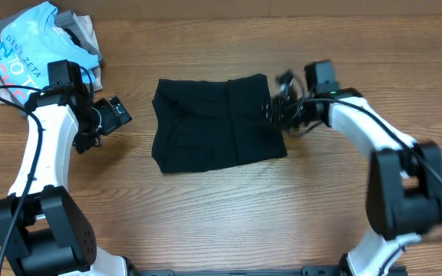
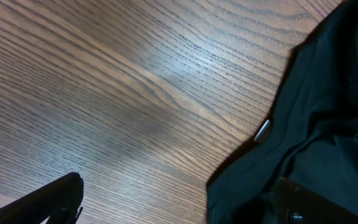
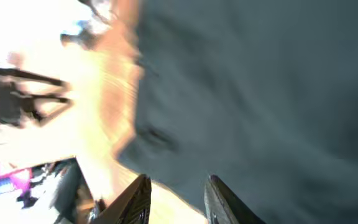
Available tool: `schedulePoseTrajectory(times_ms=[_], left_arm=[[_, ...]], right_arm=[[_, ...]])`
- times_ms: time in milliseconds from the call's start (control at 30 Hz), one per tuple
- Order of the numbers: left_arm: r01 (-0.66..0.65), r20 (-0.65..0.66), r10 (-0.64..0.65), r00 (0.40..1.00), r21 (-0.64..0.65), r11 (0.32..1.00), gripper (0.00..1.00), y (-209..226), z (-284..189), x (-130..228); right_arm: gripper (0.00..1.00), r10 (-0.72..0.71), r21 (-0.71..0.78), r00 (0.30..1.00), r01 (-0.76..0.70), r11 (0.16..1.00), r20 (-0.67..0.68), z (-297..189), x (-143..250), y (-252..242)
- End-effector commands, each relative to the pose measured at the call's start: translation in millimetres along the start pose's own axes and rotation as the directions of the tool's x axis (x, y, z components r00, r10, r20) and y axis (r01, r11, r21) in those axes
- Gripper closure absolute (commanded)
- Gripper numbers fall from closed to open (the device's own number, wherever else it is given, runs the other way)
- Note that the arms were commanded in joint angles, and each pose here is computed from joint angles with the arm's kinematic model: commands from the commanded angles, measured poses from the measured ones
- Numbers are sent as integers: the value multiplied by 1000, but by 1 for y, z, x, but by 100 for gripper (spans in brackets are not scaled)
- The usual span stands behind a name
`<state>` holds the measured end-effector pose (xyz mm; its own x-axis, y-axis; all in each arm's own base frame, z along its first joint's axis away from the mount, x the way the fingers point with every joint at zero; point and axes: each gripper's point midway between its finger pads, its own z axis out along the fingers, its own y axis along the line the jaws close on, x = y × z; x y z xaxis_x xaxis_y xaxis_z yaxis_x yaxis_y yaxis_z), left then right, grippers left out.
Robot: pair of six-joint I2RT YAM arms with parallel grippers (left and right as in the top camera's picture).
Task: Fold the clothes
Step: 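Release the fold and raise the right gripper away to the upper right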
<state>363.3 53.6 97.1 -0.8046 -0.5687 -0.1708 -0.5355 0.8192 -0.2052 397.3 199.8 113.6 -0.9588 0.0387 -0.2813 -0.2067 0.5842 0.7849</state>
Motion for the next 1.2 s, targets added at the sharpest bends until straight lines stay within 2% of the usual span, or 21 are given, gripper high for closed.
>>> schedulePoseTrajectory(times_ms=[0,167,367,500,667,867,1033,1167], left_arm=[[-26,22,26,999,16,1000,0,-3,-6,-5],[-27,20,26,999,15,1000,0,-3,-6,-4],[-25,15,25,1000,13,1000,0,-2,-4,-4],[-24,2,24,1000,8,1000,0,-1,1,-3],[-28,-14,28,1000,4,1000,0,-2,6,0],[-28,-13,28,1000,4,1000,0,-2,6,0],[-28,-14,28,1000,4,1000,0,-2,6,0],[-30,-18,30,999,13,999,0,-4,6,1]], right_arm=[[67,-71,-40,989,77,996,133,-21,-35,35],[67,-89,-52,978,101,994,189,-13,-53,32],[66,-56,-76,989,67,995,138,24,-47,5],[65,-37,-168,992,56,984,119,51,-46,-3],[66,-3,-205,992,29,978,123,83,-46,-17],[62,35,-92,989,-21,996,146,112,-40,-52],[59,11,-77,986,2,997,167,113,-43,-55],[63,-45,-178,984,76,981,171,98,-62,-26]])
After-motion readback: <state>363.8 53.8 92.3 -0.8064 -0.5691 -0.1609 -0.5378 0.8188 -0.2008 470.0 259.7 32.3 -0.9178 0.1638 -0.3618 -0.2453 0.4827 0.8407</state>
